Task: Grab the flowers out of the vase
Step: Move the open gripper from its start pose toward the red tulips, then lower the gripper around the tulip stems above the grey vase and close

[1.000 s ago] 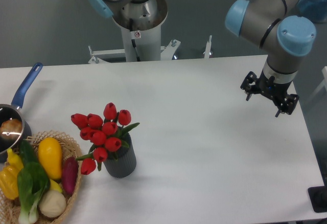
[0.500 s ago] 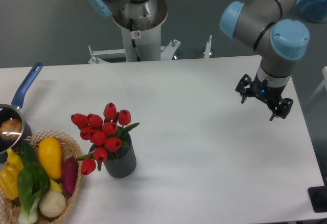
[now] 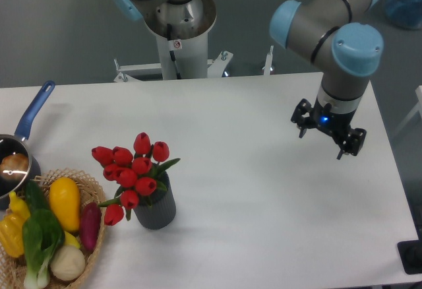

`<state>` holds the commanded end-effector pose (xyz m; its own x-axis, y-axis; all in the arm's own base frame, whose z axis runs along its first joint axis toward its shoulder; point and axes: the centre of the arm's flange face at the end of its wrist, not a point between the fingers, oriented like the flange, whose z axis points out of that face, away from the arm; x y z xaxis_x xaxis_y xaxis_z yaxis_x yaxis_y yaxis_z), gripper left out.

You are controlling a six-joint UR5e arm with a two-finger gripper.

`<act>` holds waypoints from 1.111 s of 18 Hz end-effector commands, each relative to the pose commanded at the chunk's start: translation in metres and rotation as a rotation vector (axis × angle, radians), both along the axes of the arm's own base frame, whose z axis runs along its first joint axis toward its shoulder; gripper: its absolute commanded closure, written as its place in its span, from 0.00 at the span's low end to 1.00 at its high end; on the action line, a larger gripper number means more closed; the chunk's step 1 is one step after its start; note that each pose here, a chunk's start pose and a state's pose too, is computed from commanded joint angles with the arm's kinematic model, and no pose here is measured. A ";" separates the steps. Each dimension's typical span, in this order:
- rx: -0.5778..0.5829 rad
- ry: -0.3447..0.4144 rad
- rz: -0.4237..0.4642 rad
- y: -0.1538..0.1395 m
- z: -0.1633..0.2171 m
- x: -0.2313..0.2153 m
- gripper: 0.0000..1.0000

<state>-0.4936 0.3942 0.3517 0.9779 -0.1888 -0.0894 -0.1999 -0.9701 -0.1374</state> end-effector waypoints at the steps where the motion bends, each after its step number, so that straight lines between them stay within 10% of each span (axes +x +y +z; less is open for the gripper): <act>1: 0.027 -0.019 -0.009 -0.002 0.000 0.012 0.00; 10: 0.221 -0.191 -0.146 0.040 -0.010 0.124 0.00; 20: 0.493 -0.374 -0.176 0.075 -0.006 0.141 0.00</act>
